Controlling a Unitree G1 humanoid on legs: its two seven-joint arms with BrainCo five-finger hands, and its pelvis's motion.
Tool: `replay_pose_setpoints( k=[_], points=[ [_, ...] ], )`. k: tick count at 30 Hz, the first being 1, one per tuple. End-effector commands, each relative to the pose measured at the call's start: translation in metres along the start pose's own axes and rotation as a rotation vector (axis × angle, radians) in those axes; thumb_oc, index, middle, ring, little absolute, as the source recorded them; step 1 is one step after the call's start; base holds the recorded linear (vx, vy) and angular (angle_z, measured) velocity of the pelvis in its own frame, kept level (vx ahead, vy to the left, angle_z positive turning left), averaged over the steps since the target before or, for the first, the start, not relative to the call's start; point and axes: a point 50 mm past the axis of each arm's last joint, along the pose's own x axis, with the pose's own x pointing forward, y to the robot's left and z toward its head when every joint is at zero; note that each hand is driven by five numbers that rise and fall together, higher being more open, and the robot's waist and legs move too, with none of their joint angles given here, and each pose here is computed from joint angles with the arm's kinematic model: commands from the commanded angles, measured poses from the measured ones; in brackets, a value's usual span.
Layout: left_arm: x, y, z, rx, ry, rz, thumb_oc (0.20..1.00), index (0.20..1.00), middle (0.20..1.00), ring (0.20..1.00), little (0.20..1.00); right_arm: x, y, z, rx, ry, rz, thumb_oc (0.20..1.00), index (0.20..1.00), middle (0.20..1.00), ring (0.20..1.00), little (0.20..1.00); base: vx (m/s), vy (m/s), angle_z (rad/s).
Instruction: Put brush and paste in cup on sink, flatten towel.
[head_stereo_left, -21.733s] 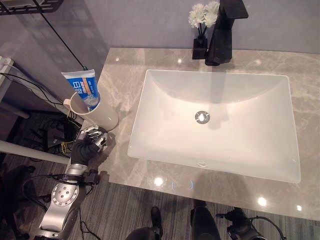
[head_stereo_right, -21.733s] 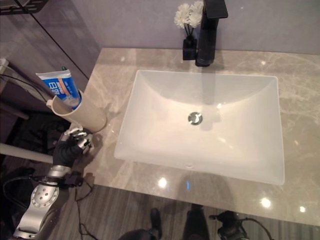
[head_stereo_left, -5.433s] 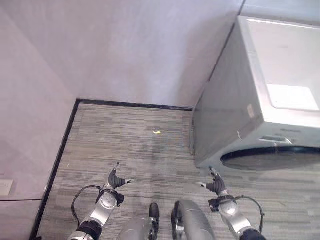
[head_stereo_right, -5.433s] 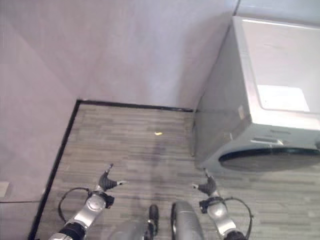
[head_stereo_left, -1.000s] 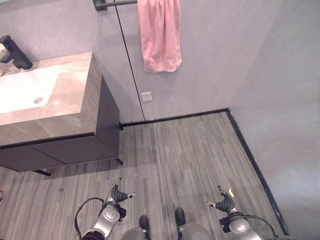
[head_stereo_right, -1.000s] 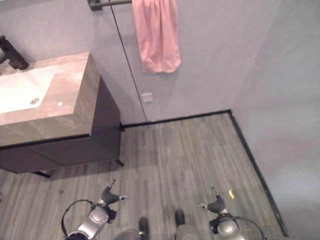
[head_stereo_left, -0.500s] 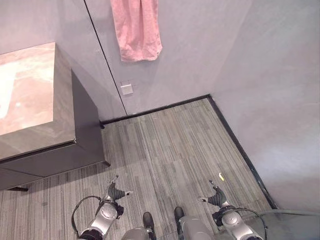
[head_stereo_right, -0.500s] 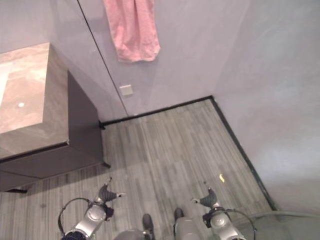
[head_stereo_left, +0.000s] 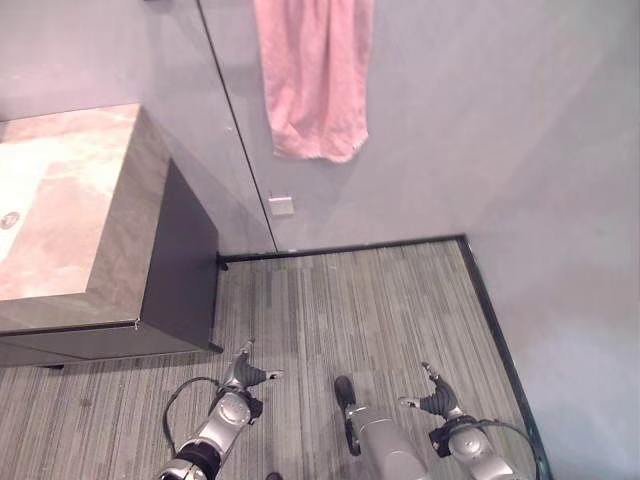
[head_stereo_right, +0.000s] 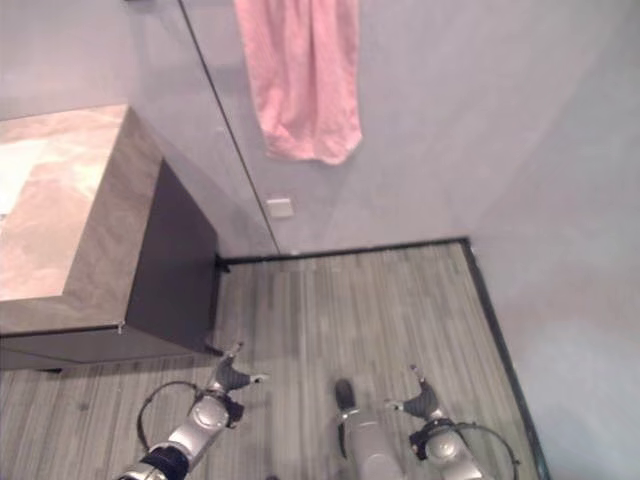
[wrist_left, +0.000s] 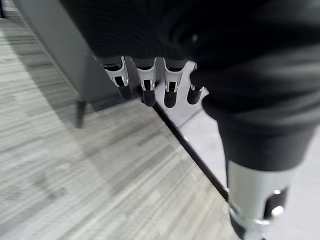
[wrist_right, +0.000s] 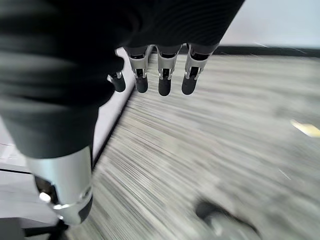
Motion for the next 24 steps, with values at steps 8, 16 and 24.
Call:
replay_pose_setpoints(
  k=[8,16,24],
  points=[
    [0.003,0.002,0.016,-0.037,-0.073,0.020,1.000,1.000,1.000,1.000,1.000,-0.012,-0.006,-0.021,-0.065,0.022,-0.039,1.000,1.000,1.000,1.000,1.000,0.26,-0.243,0.21],
    [-0.003,0.004,-0.002,-0.033,-0.016,0.044,1.000,1.000,1.000,1.000,1.000,-0.010,0.007,-0.016,-0.144,-0.005,-0.001,1.000,1.000,1.000,1.000,1.000,0.25,0.051,-0.71],
    [-0.001,0.005,0.004,0.007,-0.054,0.027,1.000,1.000,1.000,1.000,1.000,-0.013,0.019,-0.027,-0.160,0.062,0.020,1.000,1.000,1.000,1.000,1.000,0.20,0.265,-0.50]
  ],
)
